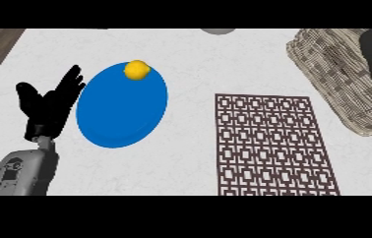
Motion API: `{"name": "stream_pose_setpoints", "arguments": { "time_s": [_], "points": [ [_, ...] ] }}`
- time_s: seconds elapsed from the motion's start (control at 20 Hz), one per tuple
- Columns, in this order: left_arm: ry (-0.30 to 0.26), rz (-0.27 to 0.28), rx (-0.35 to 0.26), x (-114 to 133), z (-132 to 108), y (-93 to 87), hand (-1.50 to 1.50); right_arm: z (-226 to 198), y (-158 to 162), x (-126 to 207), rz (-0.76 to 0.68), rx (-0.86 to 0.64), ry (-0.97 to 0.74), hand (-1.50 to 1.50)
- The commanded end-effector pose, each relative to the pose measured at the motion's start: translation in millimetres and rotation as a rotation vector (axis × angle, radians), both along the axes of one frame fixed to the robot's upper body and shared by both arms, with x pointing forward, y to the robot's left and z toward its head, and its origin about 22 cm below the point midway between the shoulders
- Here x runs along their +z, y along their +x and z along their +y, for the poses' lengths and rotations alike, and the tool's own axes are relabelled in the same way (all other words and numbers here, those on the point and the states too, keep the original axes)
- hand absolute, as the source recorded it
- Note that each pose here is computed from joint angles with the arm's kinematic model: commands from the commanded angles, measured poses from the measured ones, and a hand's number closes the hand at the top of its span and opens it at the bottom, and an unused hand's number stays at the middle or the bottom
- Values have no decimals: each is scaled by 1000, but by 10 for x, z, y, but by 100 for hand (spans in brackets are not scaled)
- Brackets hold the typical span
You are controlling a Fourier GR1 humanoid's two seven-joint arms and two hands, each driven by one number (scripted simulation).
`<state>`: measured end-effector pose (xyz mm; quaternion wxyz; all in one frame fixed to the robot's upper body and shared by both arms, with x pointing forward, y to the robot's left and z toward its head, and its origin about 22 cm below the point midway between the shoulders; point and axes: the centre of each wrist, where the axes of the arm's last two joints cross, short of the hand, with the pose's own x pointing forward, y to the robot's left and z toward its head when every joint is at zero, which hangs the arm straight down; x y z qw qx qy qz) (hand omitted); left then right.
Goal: Pick the sweet potato from the placemat and place it in the basket
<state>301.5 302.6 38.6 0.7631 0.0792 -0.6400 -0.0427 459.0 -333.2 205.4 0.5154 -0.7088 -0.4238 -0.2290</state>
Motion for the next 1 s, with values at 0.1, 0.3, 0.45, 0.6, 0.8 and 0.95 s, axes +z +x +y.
{"name": "stream_pose_setpoints", "arguments": {
  "time_s": [0.1,0.3,0.45,0.6,0.8,0.95],
  "points": [
    [-4,8,26,-37,26,-46,0,-163,-111,248,-338,-102,36,-150],
    [-1,33,57,-12,321,-164,0,-263,-255,203,-432,-133,90,-150],
    [8,32,82,-67,319,-137,0,-91,-359,88,-428,-93,121,-150],
    [16,31,96,-115,314,-302,0,-60,-556,-125,-394,-43,168,-150],
    [13,35,134,-24,520,-271,0,-107,-854,-236,-320,20,205,-150],
    [-10,50,138,-89,454,-300,0,-51,-1108,-211,-295,62,209,-150]
  ]
}}
